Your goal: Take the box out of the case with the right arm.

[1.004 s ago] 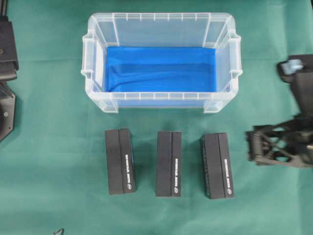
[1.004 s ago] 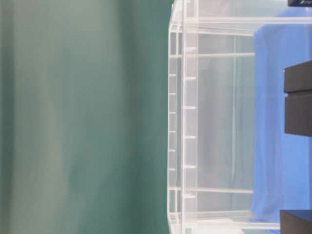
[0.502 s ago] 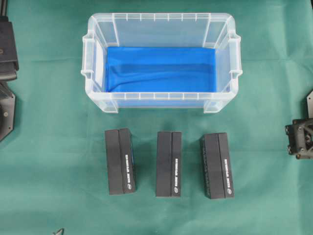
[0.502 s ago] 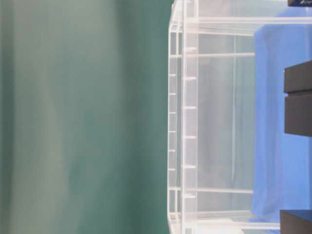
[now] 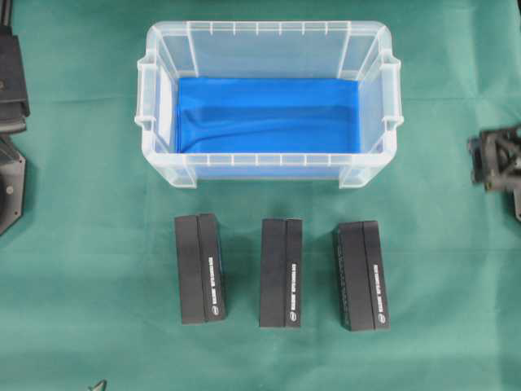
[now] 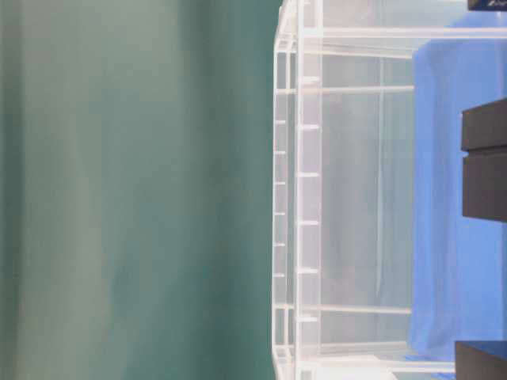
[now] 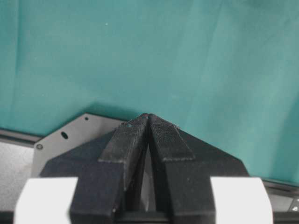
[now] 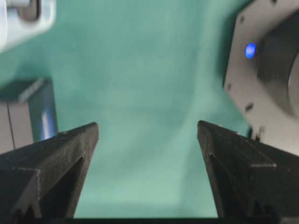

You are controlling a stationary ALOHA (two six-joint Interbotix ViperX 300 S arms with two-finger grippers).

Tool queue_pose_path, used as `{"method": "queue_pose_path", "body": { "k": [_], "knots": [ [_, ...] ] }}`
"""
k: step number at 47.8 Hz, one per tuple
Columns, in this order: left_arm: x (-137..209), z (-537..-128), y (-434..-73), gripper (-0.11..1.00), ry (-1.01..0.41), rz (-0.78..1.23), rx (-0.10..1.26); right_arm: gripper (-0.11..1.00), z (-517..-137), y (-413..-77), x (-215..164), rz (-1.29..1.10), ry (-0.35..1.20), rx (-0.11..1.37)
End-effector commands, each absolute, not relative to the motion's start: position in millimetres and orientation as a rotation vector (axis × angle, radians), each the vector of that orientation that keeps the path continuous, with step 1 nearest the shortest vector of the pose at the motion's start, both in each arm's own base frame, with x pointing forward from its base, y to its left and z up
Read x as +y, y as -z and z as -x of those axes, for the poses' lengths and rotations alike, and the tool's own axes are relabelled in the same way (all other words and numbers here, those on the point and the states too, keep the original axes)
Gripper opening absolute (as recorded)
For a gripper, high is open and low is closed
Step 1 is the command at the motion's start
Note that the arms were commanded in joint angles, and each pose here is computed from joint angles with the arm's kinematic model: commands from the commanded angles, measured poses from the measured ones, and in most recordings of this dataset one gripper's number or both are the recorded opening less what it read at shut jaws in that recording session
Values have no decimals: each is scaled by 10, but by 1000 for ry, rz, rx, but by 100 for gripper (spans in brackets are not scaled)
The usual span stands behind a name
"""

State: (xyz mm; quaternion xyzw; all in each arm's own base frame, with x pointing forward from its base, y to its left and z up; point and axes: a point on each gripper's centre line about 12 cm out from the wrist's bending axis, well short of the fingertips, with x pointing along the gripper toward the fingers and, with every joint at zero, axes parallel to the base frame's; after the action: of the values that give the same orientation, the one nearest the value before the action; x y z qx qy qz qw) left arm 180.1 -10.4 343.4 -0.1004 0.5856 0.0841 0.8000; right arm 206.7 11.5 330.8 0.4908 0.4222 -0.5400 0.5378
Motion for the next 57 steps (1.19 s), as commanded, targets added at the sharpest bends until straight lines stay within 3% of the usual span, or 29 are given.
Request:
{"method": "queue_pose_path", "body": {
  "k": [1, 20, 57],
  "knots": [
    [-100, -1801, -3474, 8, -179, 216, 1238, 87, -2063, -3342, -57, -1183, 1282, 980],
    [-100, -1800, -3469, 8, -178, 215, 1239, 87, -2013, -3329, -537, -1161, 1305, 983],
    [-100, -1801, -3474, 8, -178, 215, 1238, 87, -2012, -3327, -553, -1172, 1302, 987]
  ]
}}
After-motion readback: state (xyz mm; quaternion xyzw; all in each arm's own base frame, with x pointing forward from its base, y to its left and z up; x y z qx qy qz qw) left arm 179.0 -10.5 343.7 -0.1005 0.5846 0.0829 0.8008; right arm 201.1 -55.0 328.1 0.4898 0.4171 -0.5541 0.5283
